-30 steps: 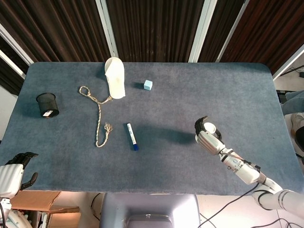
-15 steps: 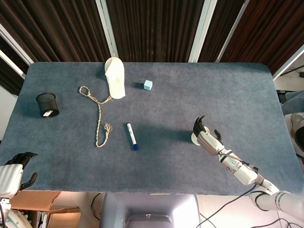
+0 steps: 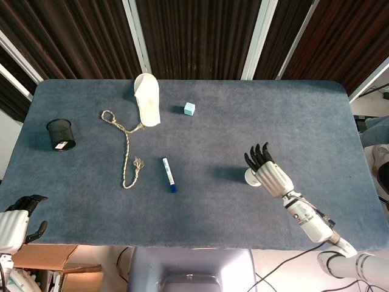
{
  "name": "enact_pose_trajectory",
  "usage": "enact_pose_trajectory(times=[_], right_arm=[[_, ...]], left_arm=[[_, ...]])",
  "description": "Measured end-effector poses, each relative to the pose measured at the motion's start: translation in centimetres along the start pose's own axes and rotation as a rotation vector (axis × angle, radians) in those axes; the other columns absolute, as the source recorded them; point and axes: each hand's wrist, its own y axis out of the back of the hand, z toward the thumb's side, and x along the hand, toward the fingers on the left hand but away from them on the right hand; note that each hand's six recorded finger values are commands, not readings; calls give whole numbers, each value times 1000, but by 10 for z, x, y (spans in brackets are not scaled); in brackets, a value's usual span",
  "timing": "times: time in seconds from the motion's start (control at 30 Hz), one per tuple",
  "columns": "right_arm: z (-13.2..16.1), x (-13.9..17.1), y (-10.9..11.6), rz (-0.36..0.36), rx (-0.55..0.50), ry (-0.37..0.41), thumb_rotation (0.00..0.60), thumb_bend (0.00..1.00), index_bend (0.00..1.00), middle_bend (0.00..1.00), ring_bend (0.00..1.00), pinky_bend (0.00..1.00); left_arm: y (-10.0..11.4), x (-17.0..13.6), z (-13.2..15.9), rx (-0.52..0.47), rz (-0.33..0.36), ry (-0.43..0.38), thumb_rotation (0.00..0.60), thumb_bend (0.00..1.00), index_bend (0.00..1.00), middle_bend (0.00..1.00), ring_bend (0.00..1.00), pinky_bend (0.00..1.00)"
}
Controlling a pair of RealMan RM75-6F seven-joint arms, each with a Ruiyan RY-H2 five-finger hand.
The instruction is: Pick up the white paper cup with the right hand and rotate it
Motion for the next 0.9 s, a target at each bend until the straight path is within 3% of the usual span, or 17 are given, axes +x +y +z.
enact_pose_trajectory(times=[0.17, 0.33, 0.47, 0.57, 0.67, 0.77, 0.9], right_arm=[[-21, 19, 3, 85, -391, -72, 600, 103, 73, 115, 43, 133], [-44, 47, -8, 187, -769, -147, 600, 103, 13, 43, 3, 73], [-62, 79, -28, 281, -1036, -250, 600, 105, 0, 2, 0, 59], [-71, 108, -46, 331, -1142, -358, 600, 107, 0, 0, 0, 52], [-80, 122, -55, 322, -1164, -445, 600, 107, 0, 0, 0, 52], [-84, 130, -60, 297, -1181, -500, 600, 108, 0, 0, 0, 52], [-85, 132, -60, 276, -1199, -515, 600, 107, 0, 0, 0, 52]], left_arm=[[-1, 0, 1, 5, -1, -4, 600, 351, 276, 226, 201, 388], [-1, 0, 2, 12, 1, -5, 600, 351, 269, 226, 201, 388], [-1, 0, 3, 15, 7, -3, 600, 352, 266, 226, 201, 388], [-2, 0, 3, 18, 6, -4, 600, 352, 266, 226, 201, 388], [-2, 1, 4, 21, 5, -5, 600, 351, 266, 225, 201, 388], [-3, 1, 4, 22, 5, -7, 600, 351, 266, 225, 200, 388], [-2, 0, 4, 22, 6, -5, 600, 351, 265, 226, 201, 388]])
